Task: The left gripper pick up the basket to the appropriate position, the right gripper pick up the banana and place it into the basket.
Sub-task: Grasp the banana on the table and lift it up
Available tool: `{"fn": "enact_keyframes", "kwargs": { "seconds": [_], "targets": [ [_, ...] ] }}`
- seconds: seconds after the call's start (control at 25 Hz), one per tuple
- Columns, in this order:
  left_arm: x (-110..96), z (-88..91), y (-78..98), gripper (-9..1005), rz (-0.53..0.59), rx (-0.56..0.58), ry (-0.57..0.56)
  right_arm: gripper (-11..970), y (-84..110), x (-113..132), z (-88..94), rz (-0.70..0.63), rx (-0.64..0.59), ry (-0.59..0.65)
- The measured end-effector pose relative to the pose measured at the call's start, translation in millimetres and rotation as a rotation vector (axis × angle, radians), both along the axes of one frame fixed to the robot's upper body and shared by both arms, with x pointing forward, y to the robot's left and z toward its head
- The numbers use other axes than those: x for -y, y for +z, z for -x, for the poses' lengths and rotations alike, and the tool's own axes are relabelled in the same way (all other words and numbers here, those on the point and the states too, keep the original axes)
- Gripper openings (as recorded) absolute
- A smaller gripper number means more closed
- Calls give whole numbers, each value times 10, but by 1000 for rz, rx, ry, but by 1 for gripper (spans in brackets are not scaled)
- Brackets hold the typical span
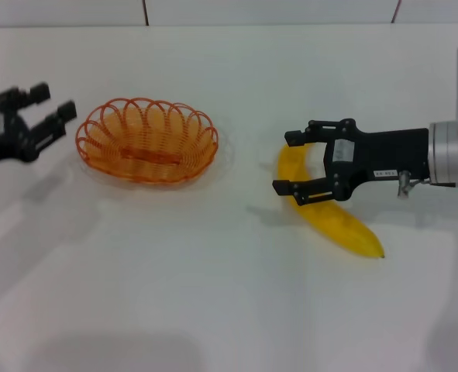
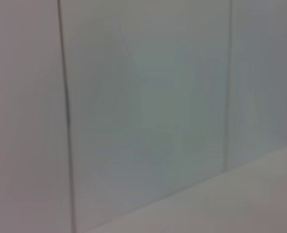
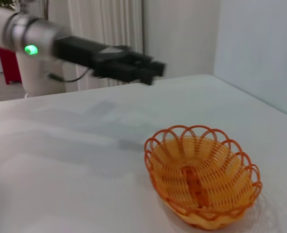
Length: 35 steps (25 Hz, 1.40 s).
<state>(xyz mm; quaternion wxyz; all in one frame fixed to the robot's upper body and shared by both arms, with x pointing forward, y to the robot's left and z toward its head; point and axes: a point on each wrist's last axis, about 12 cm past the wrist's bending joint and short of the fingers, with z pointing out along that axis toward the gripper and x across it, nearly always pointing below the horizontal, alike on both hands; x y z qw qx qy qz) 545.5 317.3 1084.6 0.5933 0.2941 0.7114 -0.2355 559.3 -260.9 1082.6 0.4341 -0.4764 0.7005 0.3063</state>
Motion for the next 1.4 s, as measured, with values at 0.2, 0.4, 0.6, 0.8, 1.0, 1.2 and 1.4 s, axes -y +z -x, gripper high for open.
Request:
{"fn": "enact_keyframes", "kwargs": {
  "seconds": [0.2, 0.4, 0.6, 0.8, 1.0, 1.2, 1.4],
  "targets": [
    [-101, 307, -137, 511, 32, -52, -39, 879, 111, -26, -79, 53, -42, -31],
    [-134, 439, -213, 511, 3, -93, -78, 880, 319, -115, -48, 226, -114, -81],
    [-150, 440, -271, 511, -21, -133, -71, 880, 411, -272, -2, 394, -181, -109],
    [-135, 422, -283, 511, -28, -142, -71, 879, 362, -354, 8, 504, -259, -120],
    [-137, 422, -284, 511, -30, -141, -70, 879, 322, -416, 2, 543, -255, -123],
    [-137, 423, -286, 511, -31, -140, -70, 880, 272, -439, -38, 547, -261, -138],
    [-133, 421, -285, 511, -30, -139, -70, 880, 217, -452, -68, 556, -285, -135]
  ]
}}
